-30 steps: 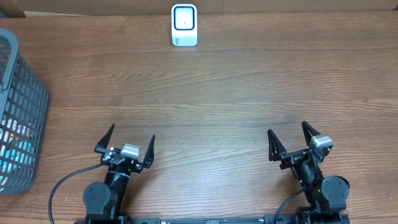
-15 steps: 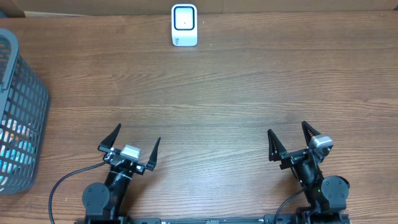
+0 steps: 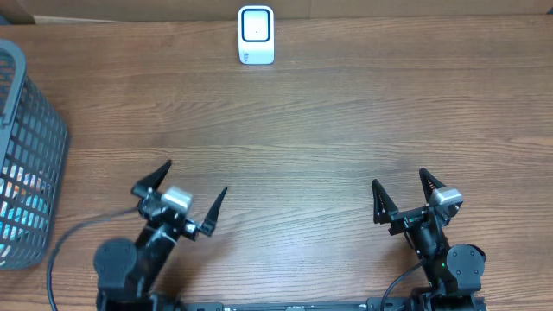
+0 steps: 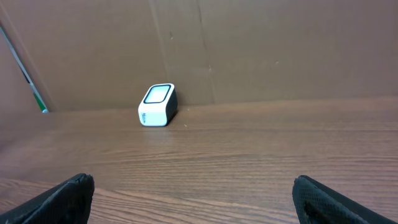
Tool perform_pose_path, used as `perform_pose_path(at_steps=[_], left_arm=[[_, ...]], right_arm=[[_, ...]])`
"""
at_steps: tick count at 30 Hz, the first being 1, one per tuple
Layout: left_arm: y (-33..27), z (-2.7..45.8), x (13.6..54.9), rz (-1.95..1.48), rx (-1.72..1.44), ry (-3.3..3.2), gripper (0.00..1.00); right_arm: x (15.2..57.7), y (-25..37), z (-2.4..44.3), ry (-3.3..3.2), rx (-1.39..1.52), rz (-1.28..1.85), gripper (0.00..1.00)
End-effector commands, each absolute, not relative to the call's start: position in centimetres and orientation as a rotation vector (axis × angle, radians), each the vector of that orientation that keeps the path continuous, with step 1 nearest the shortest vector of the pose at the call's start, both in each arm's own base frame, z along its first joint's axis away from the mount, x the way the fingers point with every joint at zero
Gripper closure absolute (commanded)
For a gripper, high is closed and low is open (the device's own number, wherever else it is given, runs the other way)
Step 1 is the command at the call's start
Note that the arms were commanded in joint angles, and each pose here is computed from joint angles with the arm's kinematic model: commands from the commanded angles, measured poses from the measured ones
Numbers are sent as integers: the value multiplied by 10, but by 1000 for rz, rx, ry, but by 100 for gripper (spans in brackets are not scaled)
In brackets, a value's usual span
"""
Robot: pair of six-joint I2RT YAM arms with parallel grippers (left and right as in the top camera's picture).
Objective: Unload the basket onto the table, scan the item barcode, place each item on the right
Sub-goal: 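Reach the left gripper into the basket and grasp the orange snack bar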
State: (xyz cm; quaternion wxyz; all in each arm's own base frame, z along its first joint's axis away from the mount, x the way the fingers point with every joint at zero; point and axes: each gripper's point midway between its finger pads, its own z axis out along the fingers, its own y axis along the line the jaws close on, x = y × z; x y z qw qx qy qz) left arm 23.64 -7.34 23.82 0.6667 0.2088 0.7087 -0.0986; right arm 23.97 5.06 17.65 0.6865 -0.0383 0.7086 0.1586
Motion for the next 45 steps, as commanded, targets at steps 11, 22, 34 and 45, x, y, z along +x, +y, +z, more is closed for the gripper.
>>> perform_pose_path(at_steps=[11,22,34,45], left_arm=[[-114,320,285,-653,515,1893,0],[-107,371,321,-677,417,2124,0],[79,437,337,-382,-569,1920,12],[253,369,275,-116,-1289,1811,14]], right_arm=[[240,50,175,1583,-80,353,0],[240,50,175,1583,-80,353,0],[240,50,175,1583,-81,352,0],[240,50,175,1583,-80,353,0]])
